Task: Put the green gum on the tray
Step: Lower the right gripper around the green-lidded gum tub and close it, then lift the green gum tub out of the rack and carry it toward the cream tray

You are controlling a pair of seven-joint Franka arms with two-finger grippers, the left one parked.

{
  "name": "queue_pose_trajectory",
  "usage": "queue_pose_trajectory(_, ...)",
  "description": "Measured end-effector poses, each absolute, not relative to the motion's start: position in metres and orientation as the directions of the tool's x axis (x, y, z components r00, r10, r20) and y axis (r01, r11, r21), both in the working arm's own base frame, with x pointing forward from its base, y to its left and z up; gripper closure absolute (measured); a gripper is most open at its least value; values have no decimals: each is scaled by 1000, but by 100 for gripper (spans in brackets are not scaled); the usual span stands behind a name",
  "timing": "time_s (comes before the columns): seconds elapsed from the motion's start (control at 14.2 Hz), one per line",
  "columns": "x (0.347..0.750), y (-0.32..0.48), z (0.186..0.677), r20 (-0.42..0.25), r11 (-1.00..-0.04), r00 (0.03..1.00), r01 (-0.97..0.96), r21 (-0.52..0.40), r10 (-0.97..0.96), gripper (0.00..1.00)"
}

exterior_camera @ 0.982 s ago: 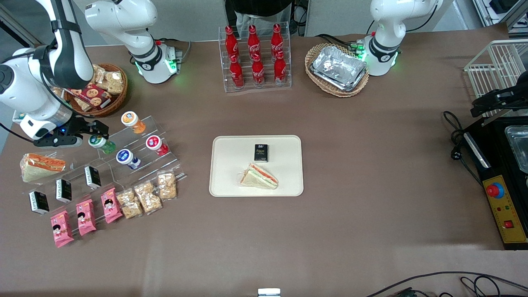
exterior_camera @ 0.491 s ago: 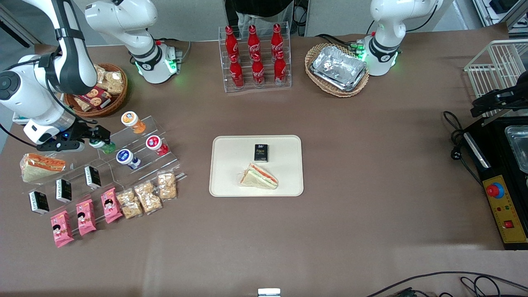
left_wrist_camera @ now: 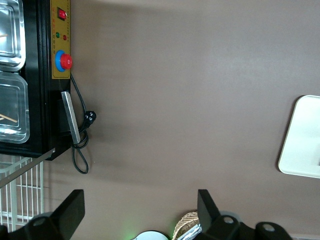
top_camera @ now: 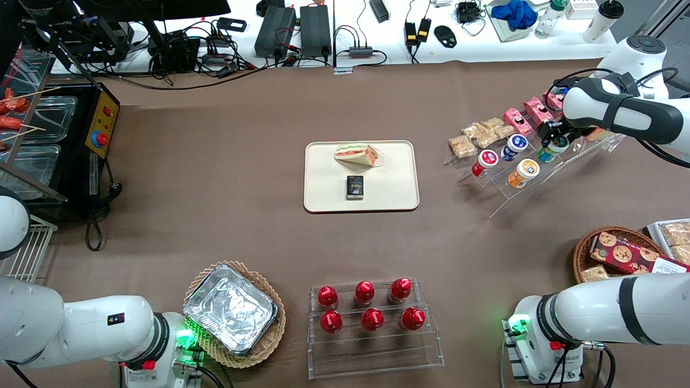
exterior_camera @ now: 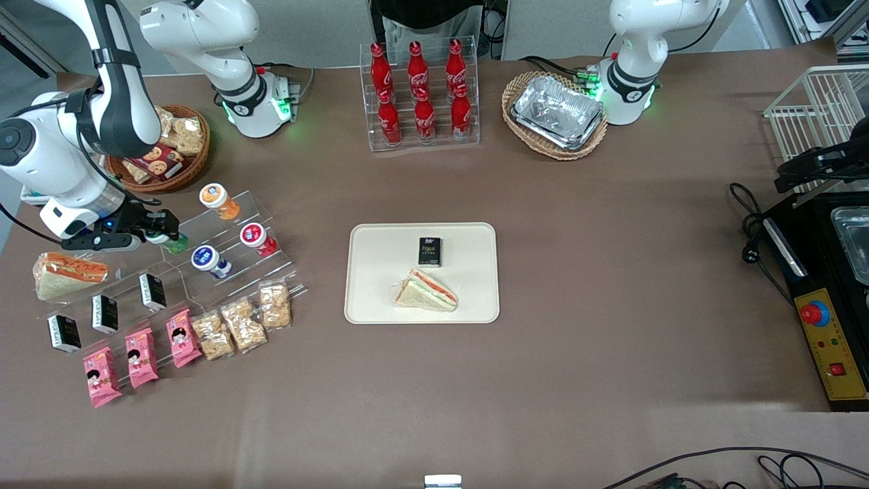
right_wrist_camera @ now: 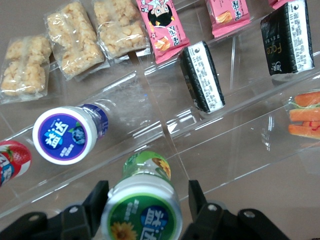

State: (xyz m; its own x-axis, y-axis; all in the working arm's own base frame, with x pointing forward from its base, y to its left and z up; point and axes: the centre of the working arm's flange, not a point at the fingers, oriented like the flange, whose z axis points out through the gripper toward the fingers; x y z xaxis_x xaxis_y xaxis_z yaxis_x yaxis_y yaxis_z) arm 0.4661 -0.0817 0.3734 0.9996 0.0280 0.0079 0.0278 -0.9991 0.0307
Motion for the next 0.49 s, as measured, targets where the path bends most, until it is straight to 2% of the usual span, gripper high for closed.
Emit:
queue_pose_trajectory(0.14, 466, -81, 374, 8, -999, 1000, 28, 31, 29, 42)
queue_pose_trajectory(0.35, 468, -77, 381, 9, -999, 999, 37, 32, 37, 41)
queue_pose_trajectory(0.49, 470, -67, 408, -13, -998, 998, 57, 30, 57, 41)
